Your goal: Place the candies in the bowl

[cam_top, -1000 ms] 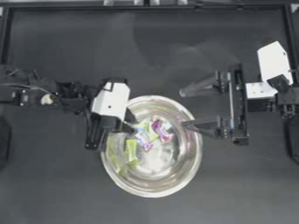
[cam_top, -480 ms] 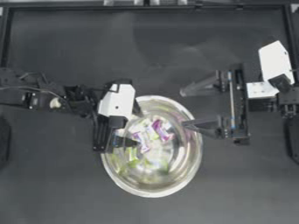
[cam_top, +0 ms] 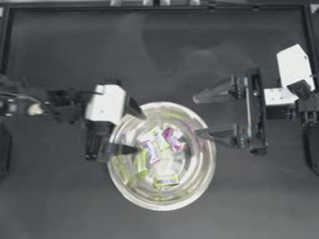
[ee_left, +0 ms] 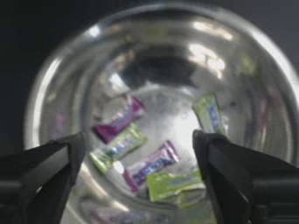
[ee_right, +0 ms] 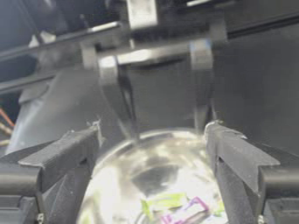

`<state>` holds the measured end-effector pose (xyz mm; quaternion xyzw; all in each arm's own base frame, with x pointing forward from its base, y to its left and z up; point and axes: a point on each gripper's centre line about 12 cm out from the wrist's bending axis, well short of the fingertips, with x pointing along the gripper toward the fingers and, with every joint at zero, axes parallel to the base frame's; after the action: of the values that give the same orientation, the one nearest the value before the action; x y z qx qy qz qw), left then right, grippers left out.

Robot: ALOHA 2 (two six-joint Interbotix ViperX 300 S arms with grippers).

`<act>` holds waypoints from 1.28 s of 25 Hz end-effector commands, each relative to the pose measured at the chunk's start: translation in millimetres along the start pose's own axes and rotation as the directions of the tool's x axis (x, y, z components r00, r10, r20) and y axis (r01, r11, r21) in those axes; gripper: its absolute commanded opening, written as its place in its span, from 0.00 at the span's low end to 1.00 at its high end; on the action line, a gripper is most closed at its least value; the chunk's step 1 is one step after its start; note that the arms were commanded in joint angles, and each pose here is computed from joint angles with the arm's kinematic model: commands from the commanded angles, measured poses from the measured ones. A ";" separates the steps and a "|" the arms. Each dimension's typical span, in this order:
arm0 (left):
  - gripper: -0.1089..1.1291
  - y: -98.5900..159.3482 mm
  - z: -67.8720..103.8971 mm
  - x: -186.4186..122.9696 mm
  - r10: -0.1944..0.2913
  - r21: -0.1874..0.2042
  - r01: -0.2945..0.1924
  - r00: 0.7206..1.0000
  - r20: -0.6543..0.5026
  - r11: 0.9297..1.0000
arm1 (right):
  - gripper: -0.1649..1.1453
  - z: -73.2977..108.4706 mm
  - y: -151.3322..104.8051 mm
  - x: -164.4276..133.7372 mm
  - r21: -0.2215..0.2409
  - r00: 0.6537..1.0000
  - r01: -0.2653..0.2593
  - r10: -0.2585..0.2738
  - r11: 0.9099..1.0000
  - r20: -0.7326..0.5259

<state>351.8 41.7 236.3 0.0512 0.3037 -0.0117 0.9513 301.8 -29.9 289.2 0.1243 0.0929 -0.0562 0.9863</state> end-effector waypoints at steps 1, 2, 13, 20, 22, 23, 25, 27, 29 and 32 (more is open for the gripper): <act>0.91 2.3 17.8 -37.7 0.050 -0.004 -0.050 0.990 0.130 0.999 | 0.88 8.5 2.8 -3.4 -0.008 0.999 -0.011 0.011 1.000 0.030; 0.91 2.0 18.3 -45.1 0.058 -0.011 -0.057 0.987 0.150 0.998 | 0.88 8.7 2.9 -3.4 -0.011 0.999 -0.011 0.012 1.000 0.032; 0.91 -2.4 3.1 -117.2 0.146 -0.102 -0.118 0.928 0.341 0.988 | 0.88 7.6 0.4 -10.8 -0.034 0.999 -0.007 0.008 0.999 0.038; 0.90 -5.0 -13.9 -128.0 0.165 -0.127 -0.127 0.918 0.361 0.984 | 0.88 2.2 -5.0 -16.6 -0.088 1.000 0.006 -0.003 0.996 0.030; 0.90 -5.7 -17.5 -130.4 0.167 -0.132 -0.127 0.917 0.363 0.983 | 0.88 2.3 -6.2 -18.1 -0.098 1.000 0.009 -0.006 0.995 0.031; 0.90 -5.9 -19.9 -130.8 0.168 -0.134 -0.128 0.917 0.362 0.983 | 0.88 2.3 -6.5 -18.5 -0.099 0.999 0.010 -0.007 0.995 0.032; 0.90 -6.4 -23.2 -132.2 0.173 -0.140 -0.130 0.914 0.366 0.982 | 0.88 1.8 -8.3 -20.9 -0.099 0.999 0.016 -0.012 0.995 0.035; 0.90 -6.3 -26.0 -134.1 0.181 -0.147 -0.134 0.911 0.372 0.980 | 0.88 0.6 -9.3 -23.6 -0.099 0.999 0.019 -0.015 0.995 0.036; 0.90 -6.8 -27.5 -136.5 0.182 -0.153 -0.133 0.908 0.378 0.979 | 0.88 -1.0 -10.9 -26.3 -0.098 0.999 0.023 -0.020 0.995 0.037; 0.90 -8.0 -32.4 -136.6 0.181 -0.158 -0.130 0.910 0.373 0.979 | 0.88 -1.9 -10.9 -29.2 -0.098 0.999 0.023 -0.019 0.995 0.040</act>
<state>221.5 35.2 284.4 0.0108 0.1134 0.0708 0.9910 272.8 -37.2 282.3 0.0745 0.0912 -0.0648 0.9909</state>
